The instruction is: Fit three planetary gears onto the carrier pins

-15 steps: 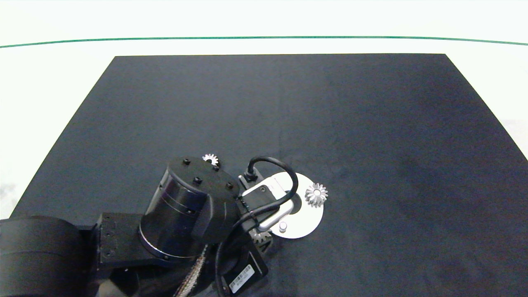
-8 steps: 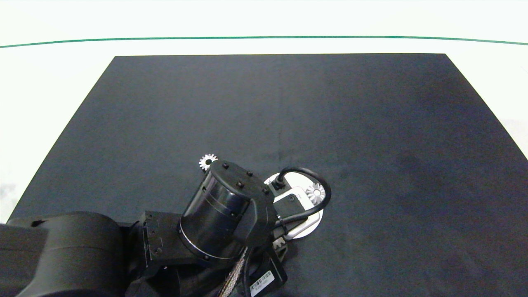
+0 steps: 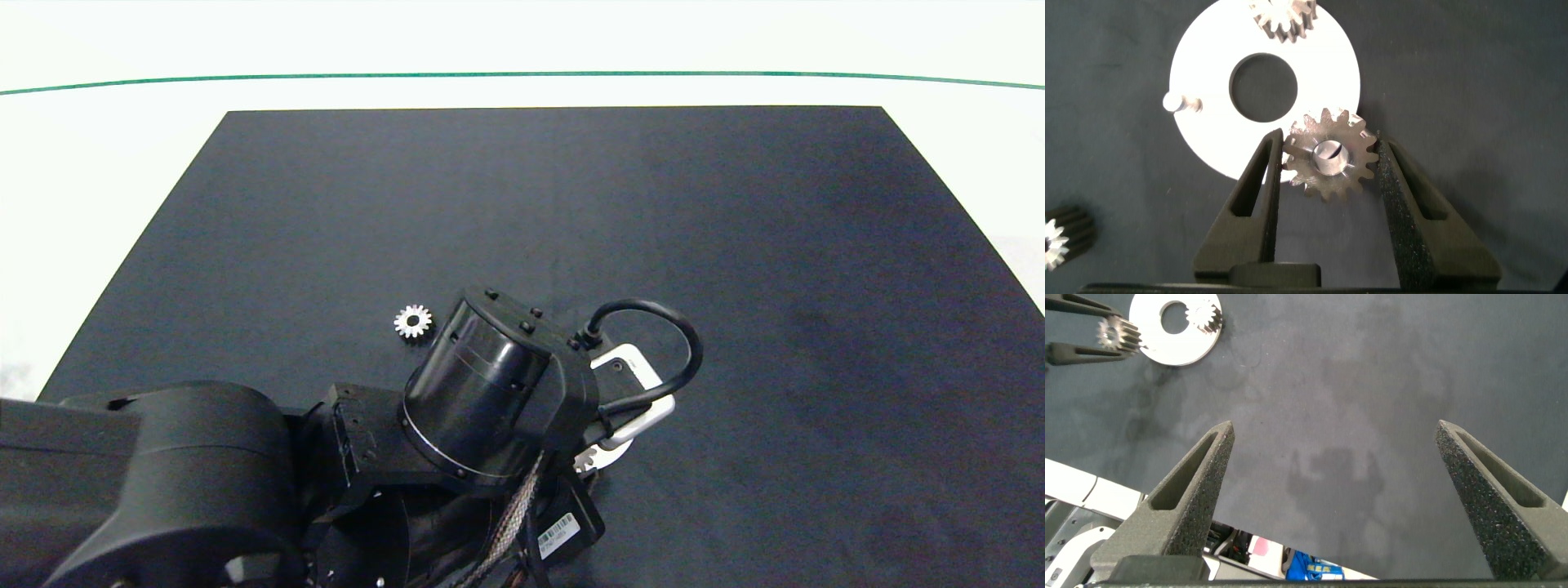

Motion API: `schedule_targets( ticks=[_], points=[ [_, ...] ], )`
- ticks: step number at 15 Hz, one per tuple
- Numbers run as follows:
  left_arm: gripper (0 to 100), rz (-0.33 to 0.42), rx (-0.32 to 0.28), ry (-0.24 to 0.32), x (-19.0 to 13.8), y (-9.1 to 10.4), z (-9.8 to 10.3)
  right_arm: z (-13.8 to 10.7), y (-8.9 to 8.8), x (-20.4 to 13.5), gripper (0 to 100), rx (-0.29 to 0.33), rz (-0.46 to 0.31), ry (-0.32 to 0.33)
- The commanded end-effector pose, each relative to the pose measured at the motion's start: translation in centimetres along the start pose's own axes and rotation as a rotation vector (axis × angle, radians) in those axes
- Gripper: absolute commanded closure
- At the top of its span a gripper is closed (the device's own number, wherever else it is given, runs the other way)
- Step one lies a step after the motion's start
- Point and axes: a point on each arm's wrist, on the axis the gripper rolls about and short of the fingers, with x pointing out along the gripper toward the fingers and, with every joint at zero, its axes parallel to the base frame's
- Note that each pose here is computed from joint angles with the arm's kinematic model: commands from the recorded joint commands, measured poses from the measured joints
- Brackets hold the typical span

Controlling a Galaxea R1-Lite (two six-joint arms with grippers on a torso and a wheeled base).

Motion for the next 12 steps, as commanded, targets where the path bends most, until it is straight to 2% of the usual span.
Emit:
schedule_targets(
  ticks=[1, 5, 12],
  points=[
    [87, -0.010, 0.011, 0.005, 0.81, -0.62, 0.04, 0.11, 0.07, 0.18, 0, -0.004, -0.001, 0.008],
    [87, -0.016, 0.016, 0.018, 1.32, -0.89, -0.05, 0.17, 0.14, 0.34, 0, -0.006, -0.001, 0.014],
    [87, -0.005, 0.039, 0.030, 1.16, -0.25, -0.24, 0.09, 0.18, 0.42, 0, -0.008, 0.007, 0.019]
  ],
)
